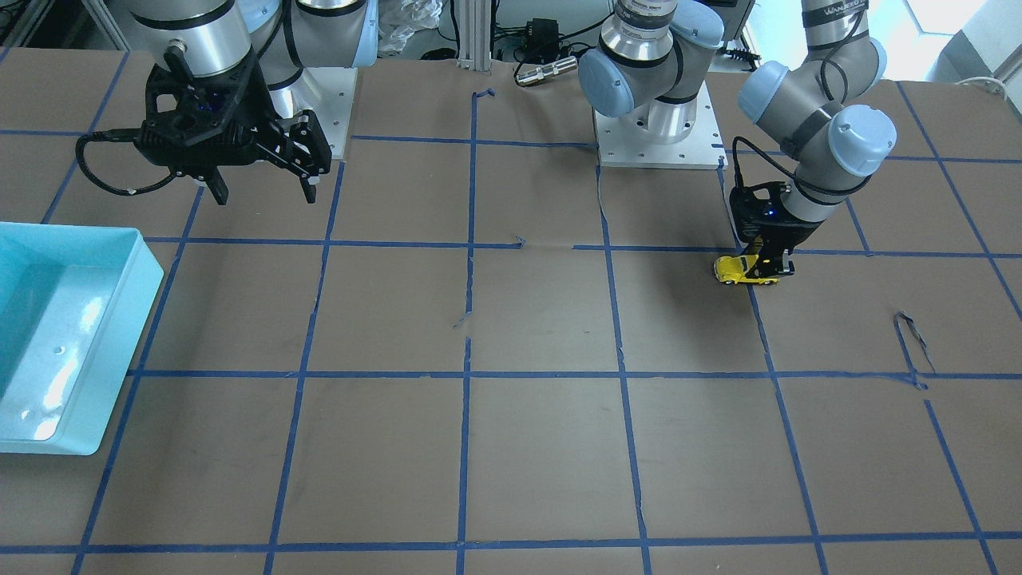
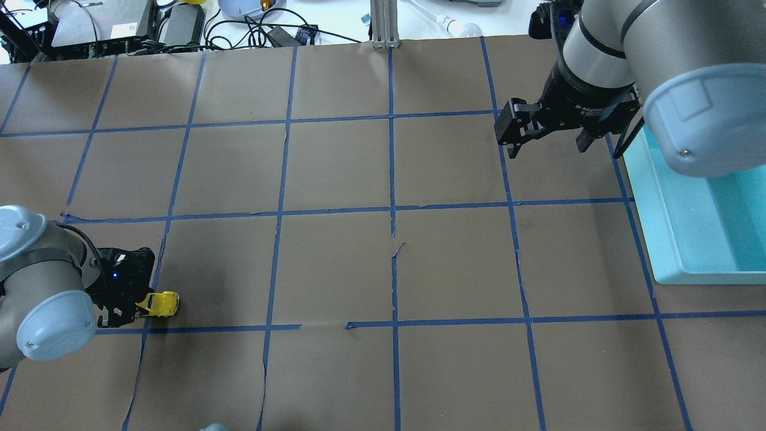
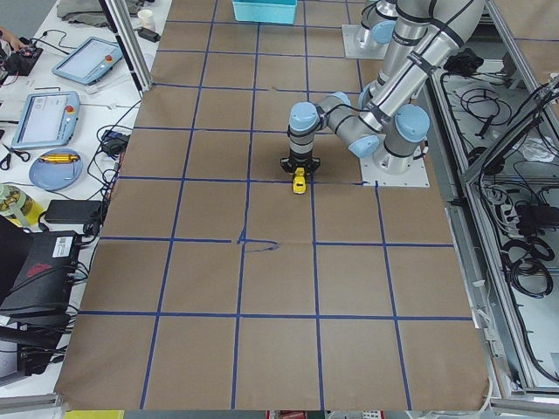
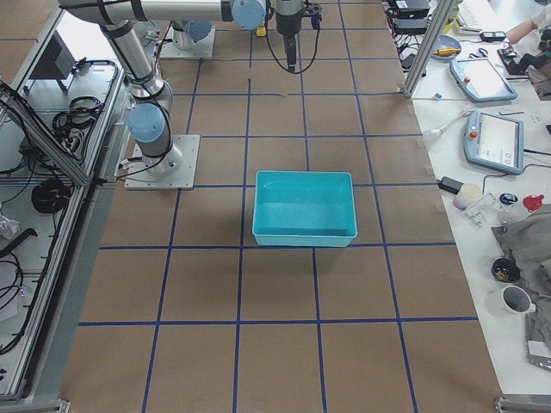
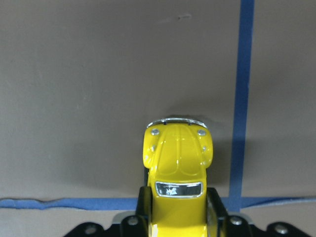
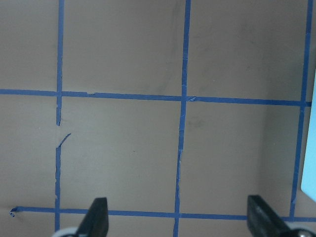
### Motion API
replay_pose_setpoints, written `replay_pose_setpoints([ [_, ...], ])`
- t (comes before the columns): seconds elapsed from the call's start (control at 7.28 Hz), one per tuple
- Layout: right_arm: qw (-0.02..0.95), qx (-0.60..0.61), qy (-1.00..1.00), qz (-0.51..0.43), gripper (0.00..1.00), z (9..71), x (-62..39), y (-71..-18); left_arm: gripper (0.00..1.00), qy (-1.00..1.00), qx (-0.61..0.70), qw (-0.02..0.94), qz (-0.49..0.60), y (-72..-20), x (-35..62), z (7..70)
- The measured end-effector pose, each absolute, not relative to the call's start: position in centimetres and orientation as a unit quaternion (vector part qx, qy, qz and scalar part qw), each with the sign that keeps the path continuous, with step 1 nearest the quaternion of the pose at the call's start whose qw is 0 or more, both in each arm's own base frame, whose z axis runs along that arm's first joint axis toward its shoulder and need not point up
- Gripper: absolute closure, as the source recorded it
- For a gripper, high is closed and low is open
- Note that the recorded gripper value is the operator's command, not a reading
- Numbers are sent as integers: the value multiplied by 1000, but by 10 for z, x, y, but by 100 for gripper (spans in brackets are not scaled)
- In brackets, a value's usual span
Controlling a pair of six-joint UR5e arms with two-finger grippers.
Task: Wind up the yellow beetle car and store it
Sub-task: 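Slide the held car along the table toward the right arm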
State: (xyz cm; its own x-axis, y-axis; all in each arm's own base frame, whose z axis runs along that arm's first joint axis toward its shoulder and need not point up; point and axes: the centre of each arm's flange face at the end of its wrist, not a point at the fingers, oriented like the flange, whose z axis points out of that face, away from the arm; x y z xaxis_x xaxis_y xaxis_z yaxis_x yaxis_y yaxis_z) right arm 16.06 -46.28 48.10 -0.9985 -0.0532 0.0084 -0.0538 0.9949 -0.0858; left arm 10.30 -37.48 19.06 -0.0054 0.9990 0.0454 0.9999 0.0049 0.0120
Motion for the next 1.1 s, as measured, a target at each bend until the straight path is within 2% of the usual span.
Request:
replay_pose_setpoints([
  [1.1,2,27,-999,44,0,482,161,-462,100,-706,-707,12,-29,-377,130,190],
])
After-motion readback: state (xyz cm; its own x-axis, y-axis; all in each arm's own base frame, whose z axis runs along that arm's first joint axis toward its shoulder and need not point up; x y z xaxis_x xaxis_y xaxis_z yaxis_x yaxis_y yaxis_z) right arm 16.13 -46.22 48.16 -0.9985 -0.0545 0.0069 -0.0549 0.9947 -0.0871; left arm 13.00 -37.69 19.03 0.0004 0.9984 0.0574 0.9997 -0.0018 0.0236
